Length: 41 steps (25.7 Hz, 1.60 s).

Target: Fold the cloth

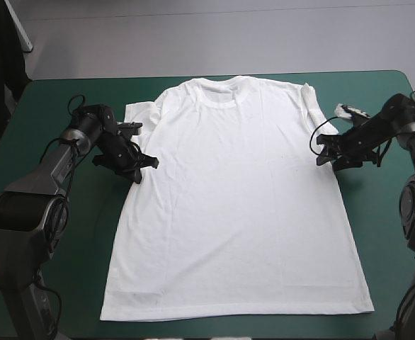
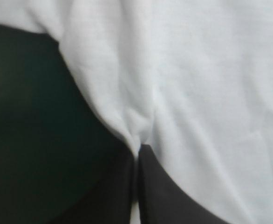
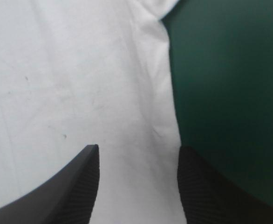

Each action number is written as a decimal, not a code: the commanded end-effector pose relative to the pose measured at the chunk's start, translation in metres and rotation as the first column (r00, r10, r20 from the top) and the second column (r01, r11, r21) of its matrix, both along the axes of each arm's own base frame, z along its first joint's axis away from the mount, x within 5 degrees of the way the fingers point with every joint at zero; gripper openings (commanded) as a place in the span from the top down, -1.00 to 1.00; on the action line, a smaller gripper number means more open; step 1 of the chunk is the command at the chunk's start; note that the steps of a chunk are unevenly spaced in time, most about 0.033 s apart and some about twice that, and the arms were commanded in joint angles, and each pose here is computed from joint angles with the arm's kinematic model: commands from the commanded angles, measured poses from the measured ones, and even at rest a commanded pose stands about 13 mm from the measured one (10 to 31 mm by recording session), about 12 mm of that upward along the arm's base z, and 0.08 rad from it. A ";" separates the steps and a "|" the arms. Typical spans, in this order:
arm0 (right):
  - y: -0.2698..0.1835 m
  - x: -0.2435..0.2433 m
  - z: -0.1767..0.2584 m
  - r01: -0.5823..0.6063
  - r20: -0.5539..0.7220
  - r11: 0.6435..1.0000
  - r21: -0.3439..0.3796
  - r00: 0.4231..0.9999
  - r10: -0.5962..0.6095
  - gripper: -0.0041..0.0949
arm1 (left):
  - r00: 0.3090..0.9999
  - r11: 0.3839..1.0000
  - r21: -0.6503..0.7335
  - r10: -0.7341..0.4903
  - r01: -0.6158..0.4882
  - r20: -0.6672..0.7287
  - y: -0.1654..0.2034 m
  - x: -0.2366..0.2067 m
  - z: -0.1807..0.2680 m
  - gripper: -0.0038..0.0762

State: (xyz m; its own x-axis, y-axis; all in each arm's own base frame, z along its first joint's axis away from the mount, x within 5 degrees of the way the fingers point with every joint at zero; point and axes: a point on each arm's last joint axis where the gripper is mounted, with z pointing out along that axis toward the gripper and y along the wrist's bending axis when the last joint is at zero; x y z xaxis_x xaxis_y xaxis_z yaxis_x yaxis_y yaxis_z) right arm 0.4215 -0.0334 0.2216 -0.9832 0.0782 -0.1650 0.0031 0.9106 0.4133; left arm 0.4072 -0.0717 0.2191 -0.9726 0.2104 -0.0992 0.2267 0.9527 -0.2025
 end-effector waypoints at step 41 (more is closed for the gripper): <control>0.075 0.019 0.031 -0.182 0.068 0.948 -0.260 0.976 0.206 0.94 | 0.962 0.993 -0.098 -0.035 0.063 0.270 -0.005 -0.022 0.089 0.93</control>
